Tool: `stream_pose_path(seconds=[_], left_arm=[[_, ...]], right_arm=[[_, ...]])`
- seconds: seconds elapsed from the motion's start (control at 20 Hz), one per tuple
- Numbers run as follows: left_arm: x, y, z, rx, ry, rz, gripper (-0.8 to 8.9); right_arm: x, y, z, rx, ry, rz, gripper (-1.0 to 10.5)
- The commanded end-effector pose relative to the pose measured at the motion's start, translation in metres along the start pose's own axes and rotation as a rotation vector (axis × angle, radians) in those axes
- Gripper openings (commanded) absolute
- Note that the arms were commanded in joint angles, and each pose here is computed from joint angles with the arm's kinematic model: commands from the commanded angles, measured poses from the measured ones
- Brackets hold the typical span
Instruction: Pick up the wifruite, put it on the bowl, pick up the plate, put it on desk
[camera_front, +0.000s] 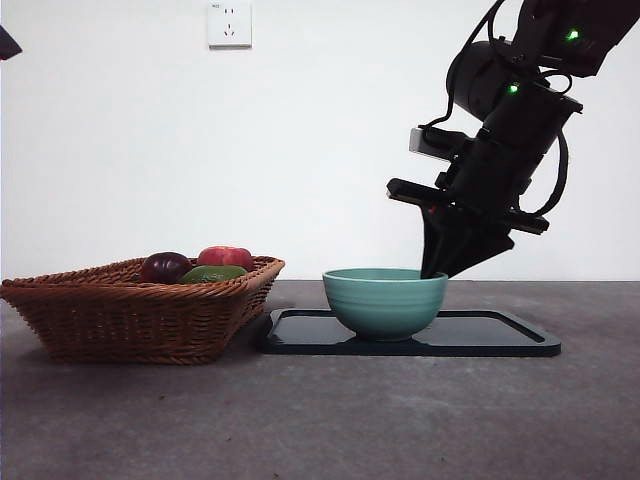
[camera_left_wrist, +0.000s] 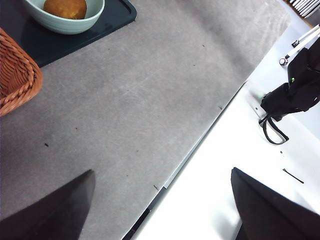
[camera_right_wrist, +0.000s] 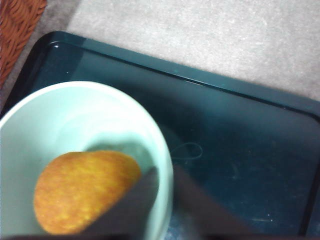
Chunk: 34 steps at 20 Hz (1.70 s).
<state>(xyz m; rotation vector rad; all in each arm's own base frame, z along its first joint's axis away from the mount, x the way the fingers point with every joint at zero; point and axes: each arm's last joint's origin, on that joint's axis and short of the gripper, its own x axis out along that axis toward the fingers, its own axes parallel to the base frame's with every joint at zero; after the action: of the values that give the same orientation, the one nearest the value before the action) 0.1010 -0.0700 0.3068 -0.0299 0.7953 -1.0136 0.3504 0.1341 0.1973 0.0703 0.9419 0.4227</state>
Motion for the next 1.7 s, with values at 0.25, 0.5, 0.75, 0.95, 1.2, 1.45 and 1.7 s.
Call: stream_pose_path(seconds=[0.25,0.5,0.75,0.95,1.2,1.45,1.7], left_arm=[[-0.001,-0.001,0.004,0.031,-0.013,-0.011,4.3],[-0.001,-0.001,0.004,0.033,-0.016,-0.011,4.29],[-0.001,-0.001,0.004,0.033,-0.016,-0.011,4.29],[-0.001,-0.001,0.004,0.033,-0.016,-0.011,4.29],[-0.001,-0.001,0.004,0.037,-0.016,-0.011,4.29],[-0.001,-0.001,0.004,0.037,-0.016,-0.011,4.29],[-0.001,-0.001,0.004,0.037,-0.016,-0.011,4.3]], right_arm=[[-0.035,0.009,0.018,-0.01,-0.122,-0.006,2.3],[-0.138,0.032,0.016,-0.071,-0.235,0.063,2.3],[-0.206,0.048,-0.026,-0.136,-0.155,0.103,2.3],[-0.222,0.055,-0.063,-0.183,-0.151,0.16,2.3],[-0.211,0.052,-0.112,-0.211,-0.104,0.198,2.3],[-0.2,0.047,-0.135,-0.204,-0.059,0.229,2.3],[-0.201,0.047,-0.134,-0.207,-0.076,0.232,2.3]])
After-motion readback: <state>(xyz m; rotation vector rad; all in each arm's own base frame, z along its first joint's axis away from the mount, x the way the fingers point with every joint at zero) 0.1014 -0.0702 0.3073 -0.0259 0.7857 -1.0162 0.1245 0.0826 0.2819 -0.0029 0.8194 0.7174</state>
